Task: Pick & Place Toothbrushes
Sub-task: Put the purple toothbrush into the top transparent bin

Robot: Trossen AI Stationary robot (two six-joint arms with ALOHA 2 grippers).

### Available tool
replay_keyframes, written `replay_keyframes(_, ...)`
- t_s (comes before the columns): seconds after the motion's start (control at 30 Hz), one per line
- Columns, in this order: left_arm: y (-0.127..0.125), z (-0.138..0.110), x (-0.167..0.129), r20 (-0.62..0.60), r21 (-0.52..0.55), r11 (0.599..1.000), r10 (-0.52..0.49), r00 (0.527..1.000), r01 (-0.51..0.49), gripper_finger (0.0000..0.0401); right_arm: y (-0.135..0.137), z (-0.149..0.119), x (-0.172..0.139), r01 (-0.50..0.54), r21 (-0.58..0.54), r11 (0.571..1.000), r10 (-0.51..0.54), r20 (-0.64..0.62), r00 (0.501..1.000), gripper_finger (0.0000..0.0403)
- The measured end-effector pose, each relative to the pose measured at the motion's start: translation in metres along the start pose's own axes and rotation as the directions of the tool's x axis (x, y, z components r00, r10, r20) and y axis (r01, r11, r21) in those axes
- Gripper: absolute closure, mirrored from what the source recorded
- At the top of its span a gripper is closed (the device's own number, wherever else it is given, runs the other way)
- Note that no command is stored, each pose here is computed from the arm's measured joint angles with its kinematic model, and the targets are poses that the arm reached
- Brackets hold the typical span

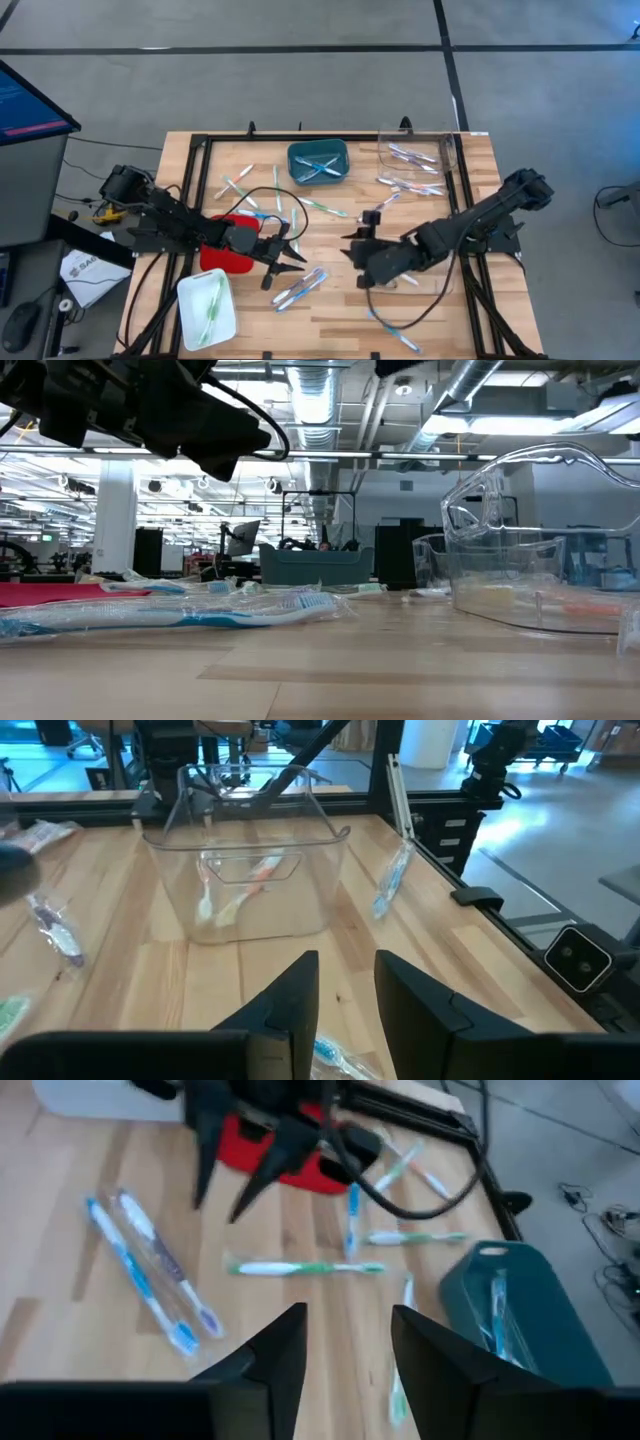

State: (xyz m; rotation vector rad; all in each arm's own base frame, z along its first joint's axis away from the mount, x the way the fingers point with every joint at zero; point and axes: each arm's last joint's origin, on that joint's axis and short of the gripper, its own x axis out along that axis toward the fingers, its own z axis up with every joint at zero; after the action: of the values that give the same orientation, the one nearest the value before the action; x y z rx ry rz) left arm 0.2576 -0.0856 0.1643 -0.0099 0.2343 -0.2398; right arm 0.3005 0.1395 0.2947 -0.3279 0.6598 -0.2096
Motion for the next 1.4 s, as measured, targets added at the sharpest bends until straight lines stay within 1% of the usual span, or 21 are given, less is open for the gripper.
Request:
replay_keyframes(0.03, 0.000, 0.000, 0.000, -0.001, 0.001, 1.000, 0.000, 1.000, 0.000, 0.0307, -0.003, -0.003, 0.000, -0.002, 0.021, 1.000, 0.001, 0.030, 1.000, 0.0261)
replay_keyframes(0.1, 0.000, 0.000, 0.000, -0.002, 0.001, 1.000, 0.001, 1.000, -0.001, 0.0307, -0.013, -0.004, -0.005, -0.004, 0.060, 0.998, -0.003, 0.129, 0.992, 0.0260)
replay_keyframes(0.17, 0.001, 0.000, 0.000, 0.002, 0.002, 1.000, 0.005, 1.000, -0.005, 0.0307, -0.026, -0.004, -0.012, -0.022, 0.072, 0.997, 0.003, 0.247, 0.969, 0.0259)
replay_keyframes(0.23, 0.004, 0.002, 0.000, 0.016, 0.002, 1.000, 0.014, 1.000, -0.014, 0.0307, -0.043, -0.003, -0.017, -0.069, 0.061, 0.996, 0.040, 0.391, 0.919, 0.0259)
replay_keyframes(0.27, 0.005, 0.003, 0.000, 0.027, 0.003, 1.000, 0.018, 0.999, -0.018, 0.0307, -0.051, -0.004, -0.020, -0.098, 0.037, 0.994, 0.070, 0.459, 0.886, 0.0259)
replay_keyframes(0.33, 0.009, 0.003, 0.001, 0.027, 0.009, 0.999, 0.035, 0.999, -0.035, 0.0307, -0.066, -0.007, -0.024, -0.159, -0.001, 0.987, 0.130, 0.583, 0.802, 0.0261)
replay_keyframes(0.37, 0.010, 0.003, 0.001, 0.023, 0.010, 0.999, 0.041, 0.999, -0.041, 0.0307, -0.074, -0.009, -0.026, -0.189, -0.015, 0.982, 0.156, 0.625, 0.765, 0.0261)
replay_keyframes(0.43, 0.014, 0.001, 0.001, 0.001, 0.010, 0.999, 0.054, 0.999, -0.054, 0.0307, -0.085, -0.016, -0.028, -0.244, -0.020, 0.969, 0.198, 0.649, 0.735, 0.0261)
replay_keyframes(0.47, 0.016, 0.000, 0.001, -0.015, 0.014, 0.998, 0.061, 0.998, -0.061, 0.0307, -0.089, -0.020, -0.028, -0.266, -0.006, 0.964, 0.206, 0.651, 0.730, 0.0261)
replay_keyframes(0.57, 0.023, -0.004, 0.002, -0.067, 0.052, 0.995, 0.089, 0.994, -0.086, 0.0307, -0.096, -0.028, -0.026, -0.274, 0.033, 0.961, 0.190, 0.642, 0.743, 0.0258)
replay_keyframes(0.67, 0.035, -0.002, 0.005, -0.127, 0.061, 0.991, 0.128, 0.984, -0.121, 0.0307, -0.097, -0.030, -0.025, -0.272, 0.035, 0.962, 0.189, 0.634, 0.750, 0.0257)
replay_keyframes(0.77, 0.048, -0.001, 0.006, -0.148, 0.061, 0.985, 0.172, 0.974, -0.164, 0.0307, -0.098, -0.030, -0.025, -0.264, 0.025, 0.964, 0.188, 0.636, 0.748, 0.0258)
replay_keyframes(0.87, 0.061, -0.001, 0.004, -0.152, 0.106, 0.974, 0.213, 0.965, -0.199, 0.0307, -0.099, -0.032, -0.020, -0.234, 0.005, 0.972, 0.182, 0.612, 0.769, 0.0260)
replay_keyframes(0.97, 0.074, -0.004, 0.001, -0.181, 0.197, 0.956, 0.255, 0.950, -0.219, 0.0307, -0.101, -0.032, -0.016, -0.204, -0.012, 0.979, 0.170, 0.606, 0.777, 0.0262)
replay_keyframes(1.03, 0.083, -0.007, -0.001, -0.211, 0.266, 0.943, 0.260, 0.942, -0.200, 0.0307, -0.106, -0.034, -0.013, -0.175, -0.027, 0.984, 0.156, 0.598, 0.786, 0.0262)
replay_keyframes(1.13, 0.093, -0.008, -0.004, -0.224, 0.350, 0.923, 0.247, 0.943, -0.159, 0.0307, -0.121, -0.032, -0.011, -0.098, -0.013, 0.995, 0.085, 0.617, 0.783, 0.0260)
replay_keyframes(1.27, 0.105, -0.002, -0.004, -0.203, 0.364, 0.911, 0.281, 0.938, -0.194, 0.0307, -0.137, -0.038, -0.001, -0.052, 0.022, 0.998, 0.030, 0.577, 0.816, 0.0259)
replay_keyframes(1.33, 0.108, -0.003, -0.005, -0.208, 0.361, 0.911, 0.289, 0.935, -0.201, 0.0307, -0.144, -0.038, 0.000, -0.033, 0.037, 0.999, 0.006, 0.574, 0.819, 0.0261)
replay_keyframes(1.4, 0.108, -0.002, -0.005, -0.205, 0.361, 0.910, 0.290, 0.935, -0.203, 0.0307, -0.151, -0.035, -0.003, -0.013, 0.060, 0.998, -0.025, 0.584, 0.812, 0.0262)
